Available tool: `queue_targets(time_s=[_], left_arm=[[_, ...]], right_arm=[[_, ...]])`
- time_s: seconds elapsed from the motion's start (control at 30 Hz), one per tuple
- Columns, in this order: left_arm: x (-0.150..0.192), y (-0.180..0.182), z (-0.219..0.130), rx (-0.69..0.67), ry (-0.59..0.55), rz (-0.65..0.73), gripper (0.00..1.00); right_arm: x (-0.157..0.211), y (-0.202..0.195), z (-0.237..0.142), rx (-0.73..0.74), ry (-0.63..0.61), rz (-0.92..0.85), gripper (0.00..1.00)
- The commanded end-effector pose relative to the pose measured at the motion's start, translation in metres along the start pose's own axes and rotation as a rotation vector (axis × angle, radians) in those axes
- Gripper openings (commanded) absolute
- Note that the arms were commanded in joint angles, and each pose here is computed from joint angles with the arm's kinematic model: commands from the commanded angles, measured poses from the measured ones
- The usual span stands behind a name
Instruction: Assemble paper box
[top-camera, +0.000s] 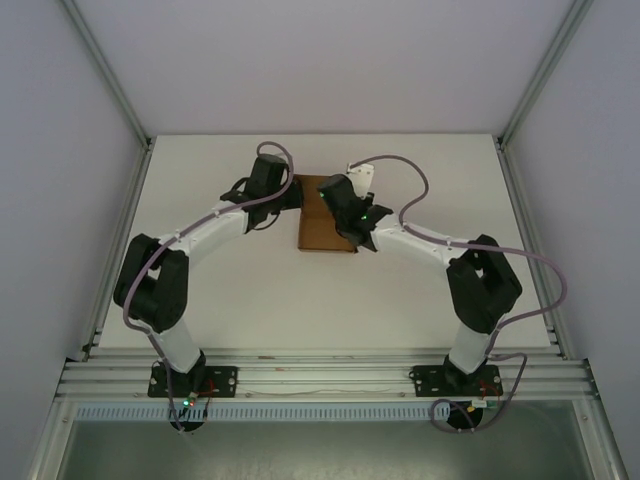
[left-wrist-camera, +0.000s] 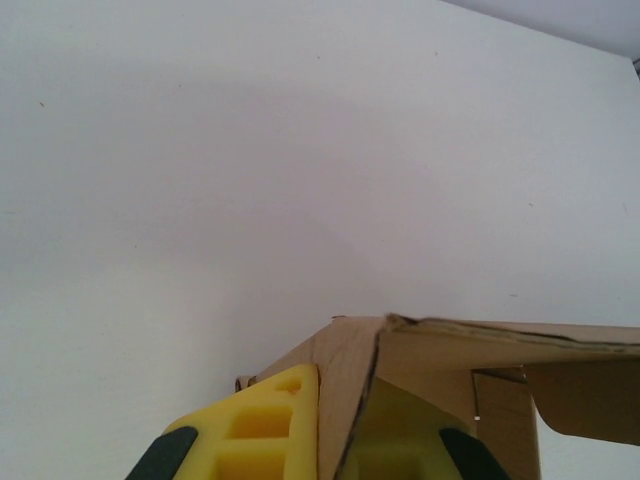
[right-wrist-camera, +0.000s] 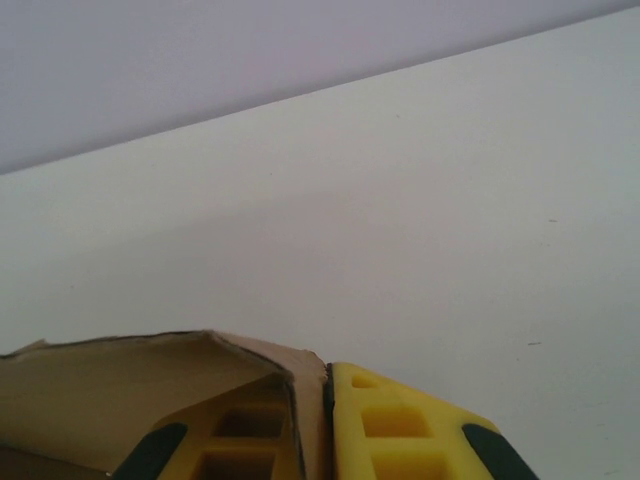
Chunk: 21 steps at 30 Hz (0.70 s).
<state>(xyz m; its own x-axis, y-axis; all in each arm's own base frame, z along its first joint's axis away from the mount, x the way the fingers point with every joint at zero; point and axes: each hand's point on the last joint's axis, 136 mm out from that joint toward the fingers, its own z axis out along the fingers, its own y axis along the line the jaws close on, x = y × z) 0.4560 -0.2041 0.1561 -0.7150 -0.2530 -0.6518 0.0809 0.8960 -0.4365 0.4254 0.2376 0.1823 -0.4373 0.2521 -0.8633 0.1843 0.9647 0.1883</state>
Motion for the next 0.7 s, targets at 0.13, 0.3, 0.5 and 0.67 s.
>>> queue_targets(time_s=[0.13,0.3,0.5,0.67], left_arm=[[0.004,-0.013,0.01,0.068,-0.006,-0.006,0.0],[0.016,-0.013,0.015,0.091,0.009,-0.011,0.0],[0.041,-0.015,0.018,0.128,0.02,0.014,0.0],[0.058,-0.012,0.016,0.144,0.023,0.023,0.0]], right_arm=[[0.01,0.002,0.004,-0.02,-0.056,0.072,0.13],[0.028,-0.003,0.01,-0.022,-0.046,0.072,0.13],[0.043,-0.008,0.008,-0.031,-0.058,0.037,0.13],[0.055,-0.014,0.005,-0.017,-0.063,0.008,0.14]])
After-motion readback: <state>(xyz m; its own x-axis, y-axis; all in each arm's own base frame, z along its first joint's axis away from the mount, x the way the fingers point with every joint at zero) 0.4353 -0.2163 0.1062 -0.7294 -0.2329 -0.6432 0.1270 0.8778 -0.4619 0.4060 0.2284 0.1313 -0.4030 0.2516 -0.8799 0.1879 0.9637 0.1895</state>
